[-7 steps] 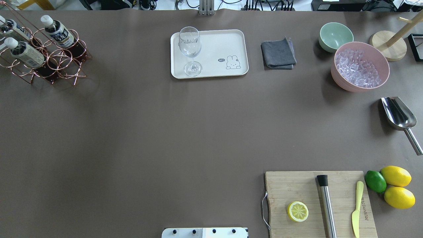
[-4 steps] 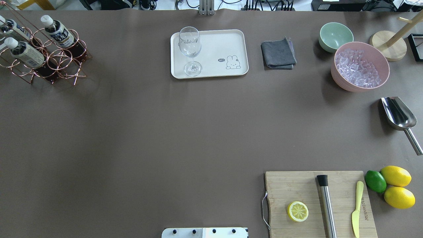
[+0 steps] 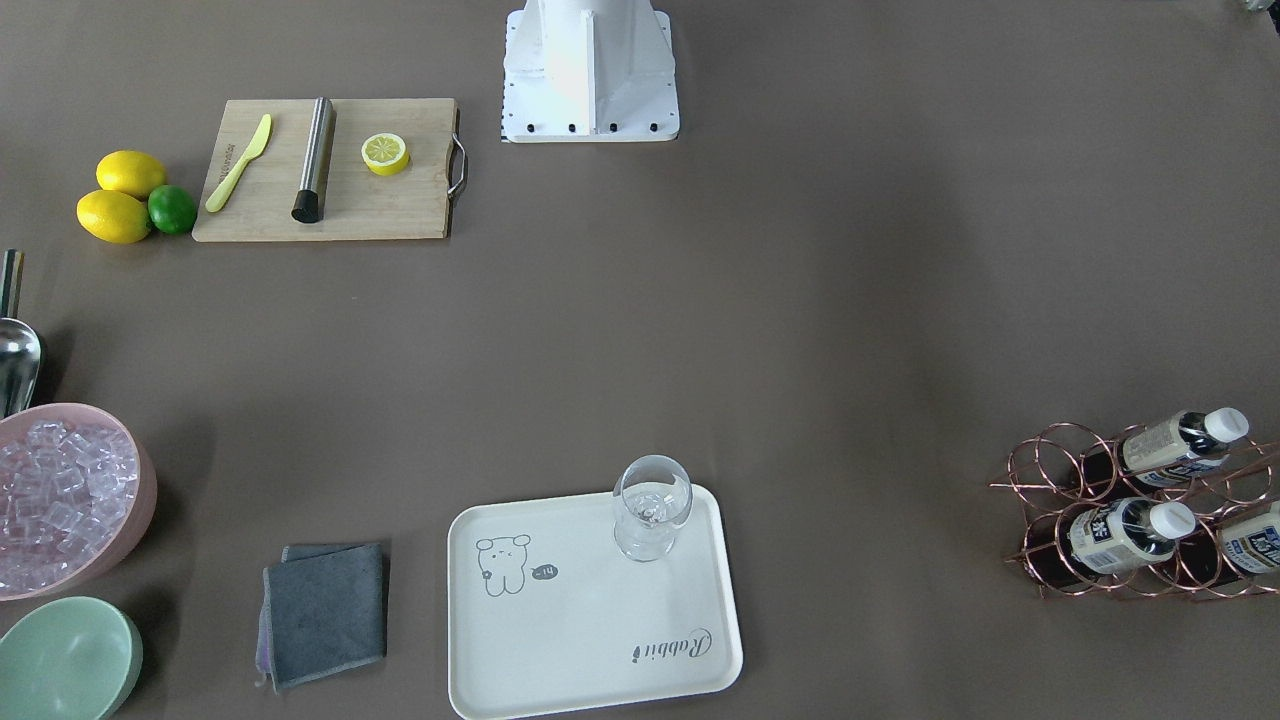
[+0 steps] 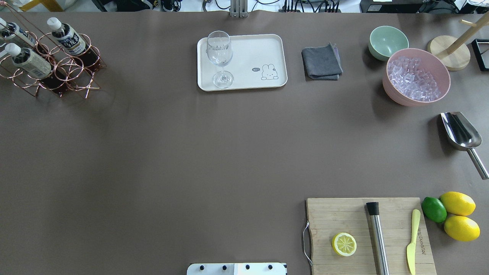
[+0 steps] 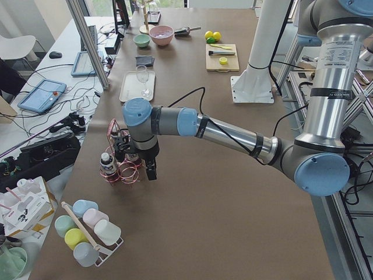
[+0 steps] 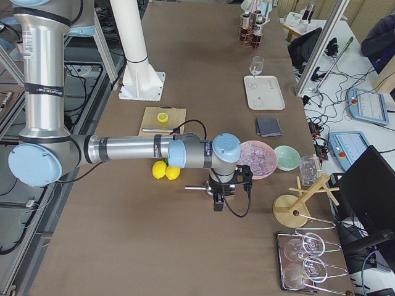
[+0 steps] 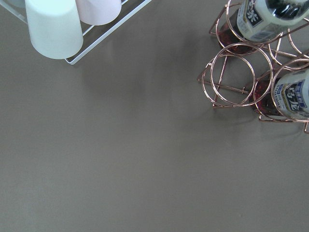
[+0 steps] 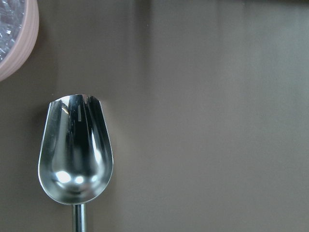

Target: Take tea from basket to plate

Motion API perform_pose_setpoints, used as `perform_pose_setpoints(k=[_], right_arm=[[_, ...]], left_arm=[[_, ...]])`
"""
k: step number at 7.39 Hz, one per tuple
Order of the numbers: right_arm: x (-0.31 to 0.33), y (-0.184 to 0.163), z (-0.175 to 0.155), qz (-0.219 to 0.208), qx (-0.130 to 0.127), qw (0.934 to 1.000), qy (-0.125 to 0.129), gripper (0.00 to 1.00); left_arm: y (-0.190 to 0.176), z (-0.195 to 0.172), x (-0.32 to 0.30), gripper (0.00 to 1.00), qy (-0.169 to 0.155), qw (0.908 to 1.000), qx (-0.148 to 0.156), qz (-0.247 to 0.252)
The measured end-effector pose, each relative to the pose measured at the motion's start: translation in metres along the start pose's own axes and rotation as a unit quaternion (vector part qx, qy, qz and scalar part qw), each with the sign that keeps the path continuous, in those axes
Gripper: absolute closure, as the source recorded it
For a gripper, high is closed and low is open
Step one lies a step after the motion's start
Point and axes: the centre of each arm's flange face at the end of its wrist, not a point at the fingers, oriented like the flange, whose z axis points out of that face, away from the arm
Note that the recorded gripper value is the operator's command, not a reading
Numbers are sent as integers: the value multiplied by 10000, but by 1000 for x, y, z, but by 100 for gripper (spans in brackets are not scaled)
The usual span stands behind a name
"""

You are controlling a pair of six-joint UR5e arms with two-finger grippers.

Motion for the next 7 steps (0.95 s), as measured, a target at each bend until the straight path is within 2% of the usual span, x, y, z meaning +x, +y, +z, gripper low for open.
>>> perform_pose_setpoints(k=[2, 5, 7], right_arm=[[-1, 0, -1, -22, 12, 10000, 0, 0], [0, 0, 0, -18, 4, 10000, 0, 0], [0, 0, 0, -19, -1, 10000, 0, 0]], left_arm=[[-28, -18, 17, 2, -13, 9997, -78, -218], [-65, -37, 49, 2, 62, 9963, -17, -862], [-73, -31, 56, 2, 391, 9911, 69, -1269]])
